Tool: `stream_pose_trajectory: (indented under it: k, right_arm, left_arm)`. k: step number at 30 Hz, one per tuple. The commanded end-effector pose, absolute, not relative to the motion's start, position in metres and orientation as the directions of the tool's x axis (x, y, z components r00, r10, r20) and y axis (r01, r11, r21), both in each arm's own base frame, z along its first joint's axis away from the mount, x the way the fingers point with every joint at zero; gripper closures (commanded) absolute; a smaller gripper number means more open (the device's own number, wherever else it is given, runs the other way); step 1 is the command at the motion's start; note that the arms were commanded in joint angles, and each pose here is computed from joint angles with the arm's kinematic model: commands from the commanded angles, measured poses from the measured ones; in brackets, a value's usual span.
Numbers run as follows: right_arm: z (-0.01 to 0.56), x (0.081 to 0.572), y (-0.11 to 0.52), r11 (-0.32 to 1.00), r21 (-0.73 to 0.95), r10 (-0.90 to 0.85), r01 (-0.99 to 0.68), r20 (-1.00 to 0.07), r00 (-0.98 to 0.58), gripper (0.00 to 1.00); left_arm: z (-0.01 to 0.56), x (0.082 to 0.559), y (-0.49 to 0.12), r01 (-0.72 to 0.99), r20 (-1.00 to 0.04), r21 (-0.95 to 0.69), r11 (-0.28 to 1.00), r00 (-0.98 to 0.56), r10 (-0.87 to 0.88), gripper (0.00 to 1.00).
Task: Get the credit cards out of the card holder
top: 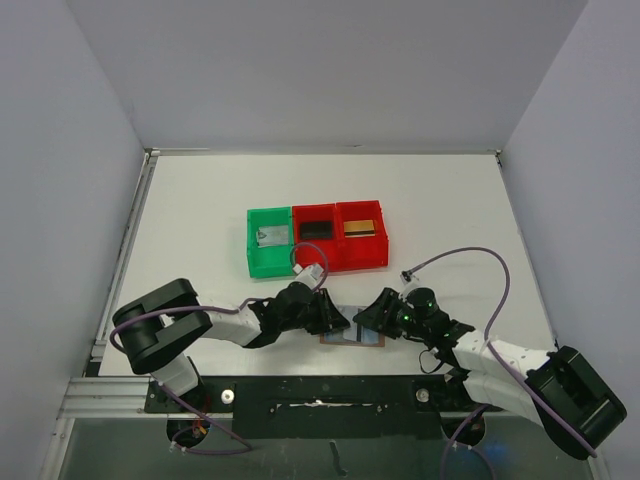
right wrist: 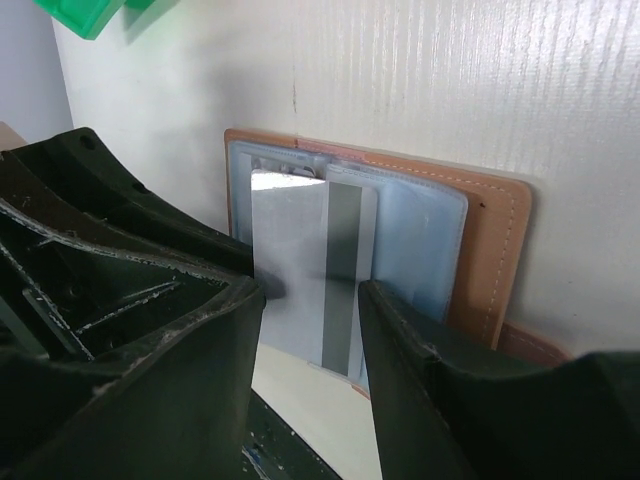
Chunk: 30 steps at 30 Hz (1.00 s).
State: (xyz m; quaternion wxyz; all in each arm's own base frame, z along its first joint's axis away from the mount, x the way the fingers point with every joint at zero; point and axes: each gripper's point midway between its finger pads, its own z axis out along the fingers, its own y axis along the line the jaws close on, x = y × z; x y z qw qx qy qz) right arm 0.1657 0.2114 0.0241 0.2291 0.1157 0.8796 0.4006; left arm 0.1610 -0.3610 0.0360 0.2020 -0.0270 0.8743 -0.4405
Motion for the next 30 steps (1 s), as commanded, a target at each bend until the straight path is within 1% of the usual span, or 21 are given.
stream_pose_trajectory:
  k: [1,7,12,14,17,18,20,25,27,30]
  right_arm:
    - [-0.017,0.140,0.186,0.738,0.663,0.375,0.129,-0.245,-0.894,0.54]
    - [-0.017,0.140,0.182,0.749,0.649,0.379,0.133,-0.256,-0.889,0.54]
    - [-0.014,0.145,0.177,0.771,0.621,0.385,0.140,-0.279,-0.880,0.54]
    - [-0.015,0.148,0.167,0.801,0.576,0.395,0.165,-0.301,-0.868,0.54]
    - [-0.006,0.156,0.157,0.829,0.530,0.403,0.179,-0.343,-0.848,0.54]
    - [0.001,0.160,0.158,0.831,0.534,0.395,0.156,-0.368,-0.842,0.52]
    - [0.021,0.168,0.169,0.814,0.579,0.355,0.051,-0.426,-0.832,0.51]
    - [0.071,0.178,0.191,0.725,0.673,0.338,-0.146,-0.532,-0.777,0.44]
    - [0.087,0.179,0.200,0.680,0.704,0.340,-0.206,-0.552,-0.761,0.42]
    - [0.103,0.178,0.211,0.618,0.745,0.348,-0.252,-0.546,-0.762,0.39]
  left_arm:
    - [0.050,0.164,-0.374,0.155,-0.325,-0.826,0.542,-0.916,-0.234,0.80]
    - [0.054,0.164,-0.386,0.141,-0.290,-0.859,0.492,-0.926,-0.241,0.80]
    - [0.056,0.169,-0.377,0.085,-0.266,-0.868,0.490,-0.912,-0.312,0.91]
    - [0.060,0.170,-0.373,0.083,-0.274,-0.863,0.498,-0.905,-0.326,0.95]
    - [0.063,0.171,-0.368,0.088,-0.293,-0.850,0.520,-0.898,-0.328,0.96]
    - [0.066,0.171,-0.366,0.095,-0.303,-0.847,0.523,-0.895,-0.327,0.96]
    - [0.073,0.171,-0.362,0.107,-0.319,-0.843,0.527,-0.888,-0.330,0.96]
    - [0.086,0.171,-0.354,0.118,-0.337,-0.837,0.534,-0.881,-0.333,0.96]
    - [0.087,0.172,-0.348,0.115,-0.346,-0.827,0.550,-0.875,-0.338,0.96]
    - [0.087,0.174,-0.335,0.102,-0.370,-0.803,0.588,-0.858,-0.357,0.96]
